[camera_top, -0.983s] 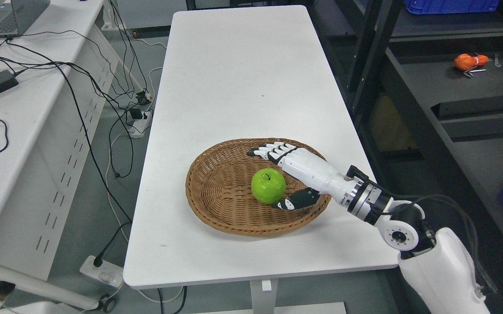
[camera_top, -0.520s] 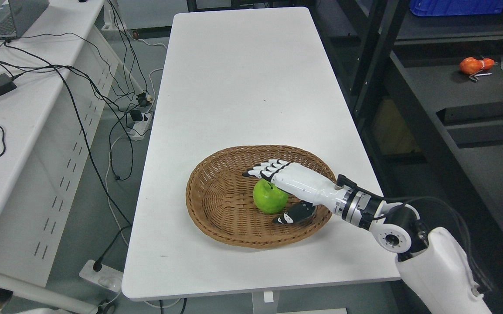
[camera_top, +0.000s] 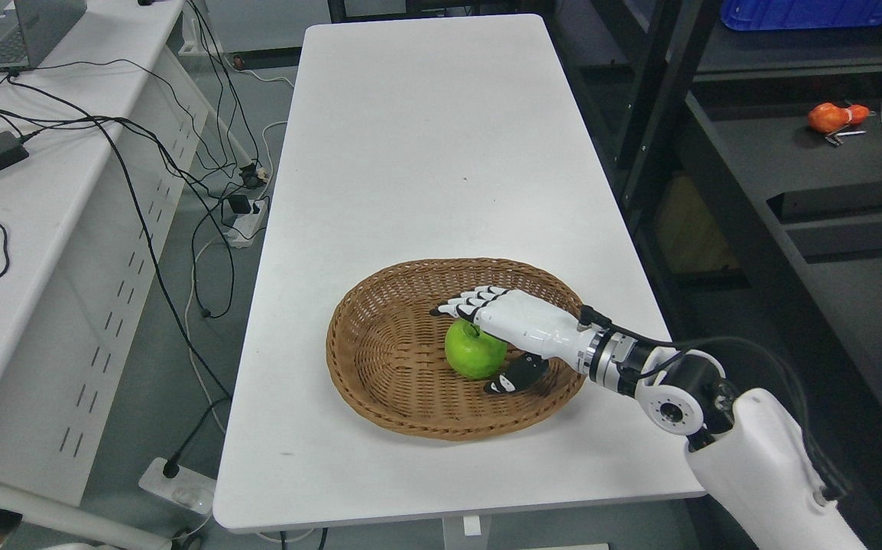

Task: Place green apple on left shelf middle layer
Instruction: 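Close the right hand around the green apple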

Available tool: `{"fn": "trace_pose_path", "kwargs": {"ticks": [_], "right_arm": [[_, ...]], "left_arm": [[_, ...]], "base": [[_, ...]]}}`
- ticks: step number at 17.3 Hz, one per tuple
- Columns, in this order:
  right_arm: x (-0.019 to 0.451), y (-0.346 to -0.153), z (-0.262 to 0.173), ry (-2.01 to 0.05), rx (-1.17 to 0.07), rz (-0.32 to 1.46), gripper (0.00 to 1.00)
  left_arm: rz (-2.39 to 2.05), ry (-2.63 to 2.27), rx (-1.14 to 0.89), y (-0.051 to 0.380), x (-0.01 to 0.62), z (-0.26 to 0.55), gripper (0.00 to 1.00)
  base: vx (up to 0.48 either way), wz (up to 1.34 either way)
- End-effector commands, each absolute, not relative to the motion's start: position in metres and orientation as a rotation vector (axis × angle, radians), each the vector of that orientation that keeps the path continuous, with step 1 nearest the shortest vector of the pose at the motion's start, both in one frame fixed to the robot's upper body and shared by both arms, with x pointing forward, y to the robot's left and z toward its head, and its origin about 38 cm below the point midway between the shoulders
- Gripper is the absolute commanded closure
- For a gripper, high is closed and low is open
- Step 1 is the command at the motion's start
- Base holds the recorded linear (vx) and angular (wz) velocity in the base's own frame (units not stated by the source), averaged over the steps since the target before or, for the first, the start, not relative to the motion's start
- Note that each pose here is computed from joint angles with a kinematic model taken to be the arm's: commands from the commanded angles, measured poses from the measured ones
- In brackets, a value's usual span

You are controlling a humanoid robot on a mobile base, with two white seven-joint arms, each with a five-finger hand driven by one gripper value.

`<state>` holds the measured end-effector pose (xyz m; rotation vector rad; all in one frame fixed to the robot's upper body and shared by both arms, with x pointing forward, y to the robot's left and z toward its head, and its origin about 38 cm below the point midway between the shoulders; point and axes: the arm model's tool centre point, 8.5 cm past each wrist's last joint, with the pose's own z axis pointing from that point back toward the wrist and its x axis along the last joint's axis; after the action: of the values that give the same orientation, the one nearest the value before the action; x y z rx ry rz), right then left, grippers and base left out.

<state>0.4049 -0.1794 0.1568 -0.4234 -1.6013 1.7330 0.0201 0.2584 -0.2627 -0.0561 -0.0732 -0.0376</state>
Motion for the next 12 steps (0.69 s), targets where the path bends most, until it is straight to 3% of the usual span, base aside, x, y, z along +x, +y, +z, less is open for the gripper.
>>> {"fn": "trace_pose_path", "kwargs": {"ticks": [1, 3, 6, 8, 10, 12], "right_arm": [[0.403, -0.174, 0.142, -1.555, -0.397, 1.794, 0.06], [0.403, -0.174, 0.142, -1.557, -0.397, 1.794, 0.17], [0.402, -0.174, 0.140, -1.564, -0.383, 1.800, 0.42], [0.403, -0.175, 0.143, -1.586, -0.387, 1.793, 0.66], [0.408, -0.185, 0.153, -1.612, -0.429, 1.747, 0.91], [0.414, -0.200, 0.165, -1.654, -0.486, 1.673, 0.99]], "left_arm": [[-0.040, -0.085, -0.038, 0.270, 0.028, -0.262, 0.00], [-0.040, -0.085, -0.038, 0.270, 0.028, -0.262, 0.00], [-0.040, -0.086, -0.038, 0.270, 0.028, -0.262, 0.00], [-0.040, -0.086, -0.038, 0.270, 0.028, -0.262, 0.00], [-0.040, -0.086, -0.038, 0.270, 0.028, -0.262, 0.00], [-0.040, -0.085, -0.038, 0.270, 0.028, -0.262, 0.00]], "base": [[0.000, 0.00], [0.000, 0.00], [0.000, 0.00], [0.000, 0.00], [0.000, 0.00], [0.000, 0.00]]}}
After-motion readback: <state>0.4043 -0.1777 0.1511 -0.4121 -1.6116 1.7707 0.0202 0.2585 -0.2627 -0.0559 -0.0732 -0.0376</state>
